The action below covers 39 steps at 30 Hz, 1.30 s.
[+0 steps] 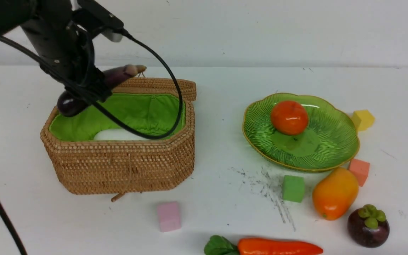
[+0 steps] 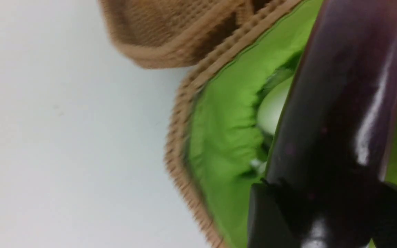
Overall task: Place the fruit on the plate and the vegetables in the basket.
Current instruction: Use the left arm to grab an eggplant and put it into the left basket, then use the left arm to grab a carrot and put it into the left basket
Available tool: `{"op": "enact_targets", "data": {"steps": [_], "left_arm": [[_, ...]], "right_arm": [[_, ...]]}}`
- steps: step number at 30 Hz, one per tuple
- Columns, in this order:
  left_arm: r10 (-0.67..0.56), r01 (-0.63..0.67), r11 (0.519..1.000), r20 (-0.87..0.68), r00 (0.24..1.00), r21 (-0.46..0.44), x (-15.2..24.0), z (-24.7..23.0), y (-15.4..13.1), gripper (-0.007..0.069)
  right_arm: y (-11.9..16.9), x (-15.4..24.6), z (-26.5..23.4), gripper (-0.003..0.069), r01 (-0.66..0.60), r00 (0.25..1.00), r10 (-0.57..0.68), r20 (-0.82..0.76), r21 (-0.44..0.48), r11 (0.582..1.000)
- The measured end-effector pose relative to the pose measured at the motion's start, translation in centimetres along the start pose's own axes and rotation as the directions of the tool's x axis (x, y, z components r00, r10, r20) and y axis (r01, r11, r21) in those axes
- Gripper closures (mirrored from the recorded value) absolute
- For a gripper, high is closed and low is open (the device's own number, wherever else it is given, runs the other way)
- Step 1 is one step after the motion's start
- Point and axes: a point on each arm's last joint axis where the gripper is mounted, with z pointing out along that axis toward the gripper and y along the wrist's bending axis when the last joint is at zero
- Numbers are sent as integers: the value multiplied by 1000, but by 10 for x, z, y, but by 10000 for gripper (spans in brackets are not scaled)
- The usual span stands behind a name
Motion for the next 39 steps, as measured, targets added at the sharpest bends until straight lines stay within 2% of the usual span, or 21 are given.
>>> {"op": "enact_targets", "data": {"steps": [2, 3, 4, 6, 8, 11, 14, 16, 18, 19, 22, 25, 27, 30, 31, 32, 33, 37, 39], "left_arm": [[-3, 3, 1000, -5, 1000, 13, -1, 4, -2, 231], [-9, 9, 999, -10, 1000, 31, -1, 9, -4, 176], [-11, 11, 999, -10, 1000, 36, -1, 10, -4, 167], [-22, 23, 998, -11, 1000, 59, -2, 13, -7, 44], [-28, 29, 997, -15, 999, 73, -2, 13, -8, -19], [-44, 47, 991, -31, 999, 127, 1, 6, -13, -43], [-45, 45, 966, -7, 999, 256, 1, -19, -27, -35], [-46, 12, 923, 80, 996, 384, -4, -47, -46, -21], [-37, -29, 895, 138, 990, 446, -8, -62, -58, -12], [-25, -100, 843, 224, 974, 529, -15, -83, -77, 0], [44, -256, 743, 336, 941, 618, -24, -109, -124, 34], [148, -351, 666, 345, 927, 658, -28, -110, -173, 55], [245, -382, 639, 294, 924, 668, -28, -97, -213, 62], [322, -392, 658, 230, 918, 644, -28, -78, -241, 64], [365, -401, 681, 191, 911, 613, -29, -62, -257, 64], [386, -410, 687, 176, 905, 601, -29, -55, -264, 64], [439, -436, 695, 142, 887, 572, -28, -39, -283, 64], [522, -468, 687, 69, 850, 556, -22, -3, -315, 64], [532, -467, 686, 53, 845, 558, -21, 10, -322, 64]], "right_arm": [[0, 0, 0, 417, 0, 1000, 0, 0, 0, 1000], [0, 0, 0, 417, 0, 1000, 0, 0, 0, 1000], [0, 0, 0, 417, 0, 1000, 0, 0, 0, 1000], [0, 0, 0, 417, 0, 1000, 0, 0, 0, 1000], [0, 0, 0, 417, 0, 1000, 0, 0, 0, 1000], [0, 0, 0, 417, 0, 1000, 0, 0, 0, 1000], [0, 0, 0, 417, 0, 1000, 0, 0, 0, 1000], [0, 0, 0, 417, 0, 1000, 0, 0, 0, 1000], [0, 0, 0, 417, 0, 1000, 0, 0, 0, 1000], [0, 0, 0, 417, 0, 1000, 0, 0, 0, 1000], [0, 0, 0, 417, 0, 1000, 0, 0, 0, 1000], [0, 0, 0, 417, 0, 1000, 0, 0, 0, 1000], [0, 0, 0, 417, 0, 1000, 0, 0, 0, 1000], [0, 0, 0, 417, 0, 1000, 0, 0, 0, 1000], [0, 0, 0, 417, 0, 1000, 0, 0, 0, 1000], [0, 0, 0, 417, 0, 1000, 0, 0, 0, 1000], [0, 0, 0, 417, 0, 1000, 0, 0, 0, 1000], [0, 0, 0, 417, 0, 1000, 0, 0, 0, 1000], [0, 0, 0, 417, 0, 1000, 0, 0, 0, 1000]]}}
